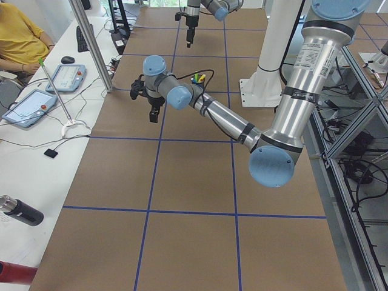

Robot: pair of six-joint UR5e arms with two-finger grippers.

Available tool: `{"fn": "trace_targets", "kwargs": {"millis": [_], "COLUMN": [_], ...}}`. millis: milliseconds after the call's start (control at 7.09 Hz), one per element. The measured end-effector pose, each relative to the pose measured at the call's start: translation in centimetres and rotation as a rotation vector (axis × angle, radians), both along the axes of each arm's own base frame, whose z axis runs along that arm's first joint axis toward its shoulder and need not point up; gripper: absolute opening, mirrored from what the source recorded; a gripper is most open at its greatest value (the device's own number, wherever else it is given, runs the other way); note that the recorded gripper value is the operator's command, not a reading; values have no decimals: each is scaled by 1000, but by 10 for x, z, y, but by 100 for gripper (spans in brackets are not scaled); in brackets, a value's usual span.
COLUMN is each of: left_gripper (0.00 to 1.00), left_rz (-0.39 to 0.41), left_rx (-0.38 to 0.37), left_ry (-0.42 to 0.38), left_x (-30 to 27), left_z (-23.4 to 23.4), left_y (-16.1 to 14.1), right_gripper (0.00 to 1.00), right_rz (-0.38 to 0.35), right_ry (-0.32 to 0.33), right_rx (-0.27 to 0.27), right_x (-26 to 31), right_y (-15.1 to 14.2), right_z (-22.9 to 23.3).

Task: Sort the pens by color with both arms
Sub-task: 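Move the right gripper over the black mesh pen cup, then lower the right gripper into the cup and grasp the blue highlighter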

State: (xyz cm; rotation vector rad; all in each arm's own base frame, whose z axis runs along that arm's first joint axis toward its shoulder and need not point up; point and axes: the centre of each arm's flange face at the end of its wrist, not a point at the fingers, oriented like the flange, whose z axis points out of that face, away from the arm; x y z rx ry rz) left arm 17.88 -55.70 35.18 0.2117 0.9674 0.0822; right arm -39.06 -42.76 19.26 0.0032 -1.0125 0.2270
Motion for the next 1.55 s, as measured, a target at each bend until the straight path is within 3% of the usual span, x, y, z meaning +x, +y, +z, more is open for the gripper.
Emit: {"fn": "trace_targets", "kwargs": {"millis": [564, 846, 1551], "left_gripper": [100, 100, 100], "left_rz": [3, 4, 5], "left_rx": [8, 9, 10], "left_ry": [-11, -11, -11], "left_x": [8, 8, 8], "left_z": [0, 0, 0], "left_y": [2, 2, 2], "right_gripper": [94, 85, 66], "right_rz": [38, 42, -50], "right_ry": [120, 164, 261], "right_rx": [-29, 27, 230], "right_x": [-77, -111, -164], "right_y": [2, 5, 24], "right_z": [-58, -71, -77]}}
